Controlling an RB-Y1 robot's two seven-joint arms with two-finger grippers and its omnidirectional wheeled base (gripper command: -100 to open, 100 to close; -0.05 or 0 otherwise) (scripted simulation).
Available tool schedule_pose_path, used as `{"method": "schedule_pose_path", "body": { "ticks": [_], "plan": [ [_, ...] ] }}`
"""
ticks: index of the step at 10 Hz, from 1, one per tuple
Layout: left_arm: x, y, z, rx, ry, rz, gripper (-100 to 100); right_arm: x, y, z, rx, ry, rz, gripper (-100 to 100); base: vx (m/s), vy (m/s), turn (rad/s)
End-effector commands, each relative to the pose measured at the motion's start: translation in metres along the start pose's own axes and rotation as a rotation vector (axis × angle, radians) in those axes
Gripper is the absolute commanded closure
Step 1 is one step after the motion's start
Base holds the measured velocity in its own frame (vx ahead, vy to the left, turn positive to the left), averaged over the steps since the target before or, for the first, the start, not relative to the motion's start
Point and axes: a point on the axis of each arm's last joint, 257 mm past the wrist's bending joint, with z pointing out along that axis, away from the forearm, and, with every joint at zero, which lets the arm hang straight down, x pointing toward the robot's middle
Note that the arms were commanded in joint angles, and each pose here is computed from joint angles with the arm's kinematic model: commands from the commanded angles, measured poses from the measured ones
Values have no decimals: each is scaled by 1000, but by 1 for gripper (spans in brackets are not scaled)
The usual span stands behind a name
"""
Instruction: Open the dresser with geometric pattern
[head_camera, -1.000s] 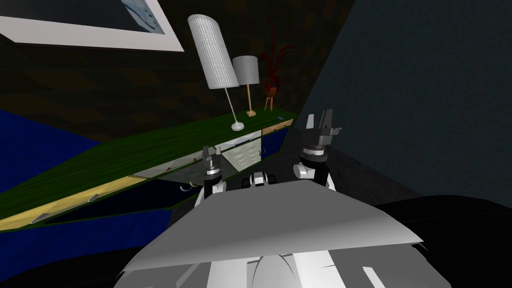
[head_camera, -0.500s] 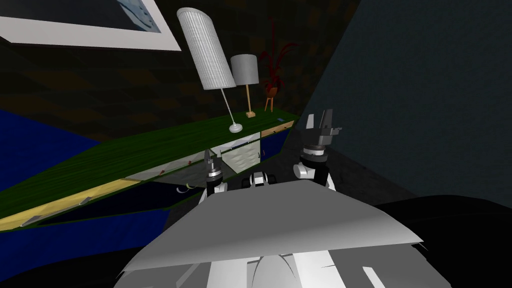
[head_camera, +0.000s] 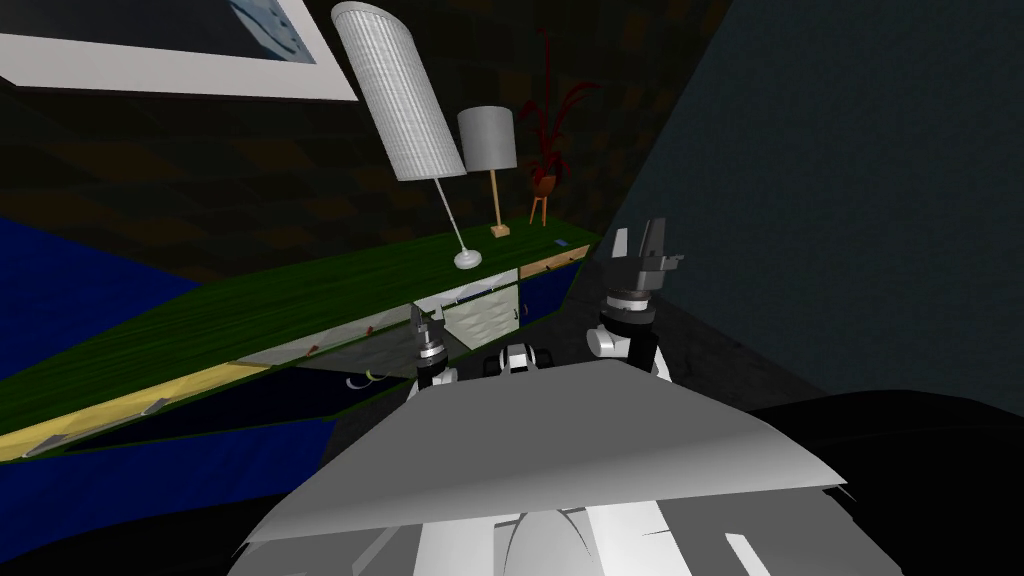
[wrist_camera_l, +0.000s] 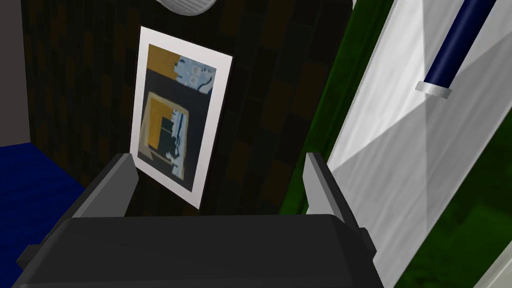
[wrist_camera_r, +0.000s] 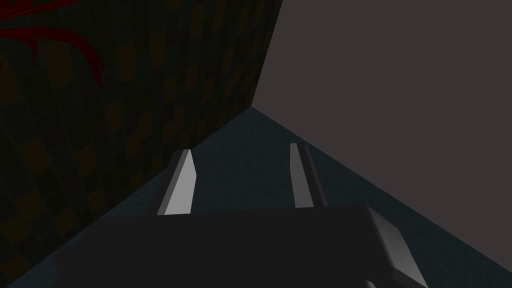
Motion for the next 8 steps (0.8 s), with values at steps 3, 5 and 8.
{"method": "schedule_pose_path", "body": {
  "ticks": [3, 5, 8],
  "plan": [
    [-13, 18, -23, -12, -34, -13, -100, 0, 0, 0, 0, 0, 0, 0, 66, -75, 55],
    [-21, 26, -34, -20, -45, -15, -100, 0, 0, 0, 0, 0, 0, 0, 83, -85, 60],
    [-31, 35, -51, -24, -65, -18, -100, 0, 0, 0, 0, 0, 0, 0, 83, -93, 62]
  ]
}}
